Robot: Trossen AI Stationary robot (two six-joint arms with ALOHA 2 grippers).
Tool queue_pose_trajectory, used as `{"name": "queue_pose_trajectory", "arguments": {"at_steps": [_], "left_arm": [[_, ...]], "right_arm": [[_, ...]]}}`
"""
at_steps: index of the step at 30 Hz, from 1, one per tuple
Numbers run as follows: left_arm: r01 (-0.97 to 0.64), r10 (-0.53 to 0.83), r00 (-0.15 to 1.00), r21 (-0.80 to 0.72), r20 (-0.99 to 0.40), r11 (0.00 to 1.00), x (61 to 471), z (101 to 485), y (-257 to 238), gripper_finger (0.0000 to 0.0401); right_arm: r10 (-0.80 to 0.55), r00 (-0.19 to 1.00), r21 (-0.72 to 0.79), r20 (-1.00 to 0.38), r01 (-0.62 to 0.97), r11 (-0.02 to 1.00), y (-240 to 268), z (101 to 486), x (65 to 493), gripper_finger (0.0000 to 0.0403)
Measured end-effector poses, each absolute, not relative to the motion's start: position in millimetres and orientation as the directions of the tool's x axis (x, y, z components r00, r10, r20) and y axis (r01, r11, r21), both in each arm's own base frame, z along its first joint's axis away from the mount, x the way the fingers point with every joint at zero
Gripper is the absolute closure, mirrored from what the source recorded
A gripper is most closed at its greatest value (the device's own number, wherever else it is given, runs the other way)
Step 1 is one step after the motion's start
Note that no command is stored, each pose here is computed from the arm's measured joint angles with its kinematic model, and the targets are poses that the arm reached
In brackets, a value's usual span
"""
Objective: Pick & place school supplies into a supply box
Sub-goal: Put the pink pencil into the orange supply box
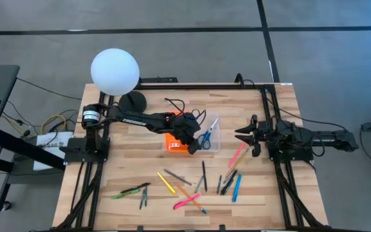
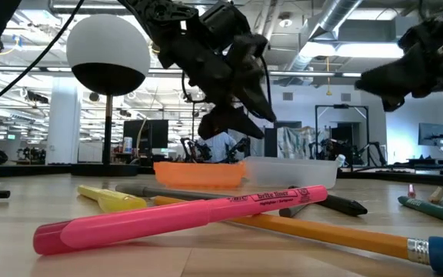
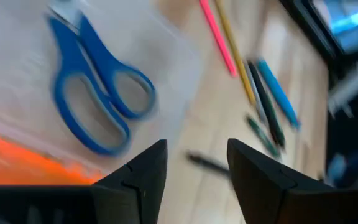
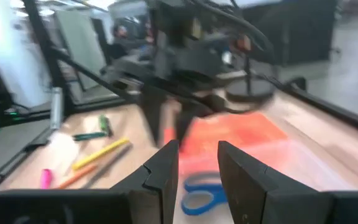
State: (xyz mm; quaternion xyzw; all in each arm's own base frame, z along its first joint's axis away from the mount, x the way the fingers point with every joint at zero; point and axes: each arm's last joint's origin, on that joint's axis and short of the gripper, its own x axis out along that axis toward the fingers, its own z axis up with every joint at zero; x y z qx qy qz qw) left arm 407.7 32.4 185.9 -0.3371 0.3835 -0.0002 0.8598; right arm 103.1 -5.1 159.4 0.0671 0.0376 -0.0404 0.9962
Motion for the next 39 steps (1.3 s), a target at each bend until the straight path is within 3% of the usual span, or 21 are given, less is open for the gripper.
{"name": "queue_pose_trajectory", "arguments": {"at_steps": [6, 13, 23, 33, 39], "left_arm": [[-0.209, -0.216, 0.644, -0.441, -0.734, 0.873, 389.6, 204.9, 19.8, 0.0239], [-0.24, 0.056, 0.612, -0.118, -0.789, 0.963, 356.6, 246.1, -8.3, 0.0239], [-0.327, 0.465, 0.522, 0.335, -0.715, 0.884, 320.8, 260.8, -62.1, 0.0239], [-0.383, 0.545, 0.382, 0.409, -0.746, 0.828, 283.2, 209.6, -81.4, 0.0239], [-0.446, 0.586, 0.357, 0.419, -0.727, 0.791, 259.2, 181.8, -93.2, 0.0239]], "right_arm": [[-0.154, 0.972, 0.154, -0.178, 0.182, 0.971, -12.0, 151.1, 109.9, 0.0295], [-0.393, 0.878, 0.183, -0.273, 0.448, 0.875, -24.6, 141.2, 115.4, 0.0295], [-0.44, 0.838, 0.193, -0.323, 0.514, 0.836, -31.6, 131.5, 131.0, 0.0296], [-0.457, 0.77, 0.145, -0.445, 0.566, 0.812, -41.6, 131.6, 163.1, 0.0296], [-0.499, 0.699, 0.086, -0.512, 0.62, 0.78, -50.3, 127.4, 183.0, 0.0296]]}}
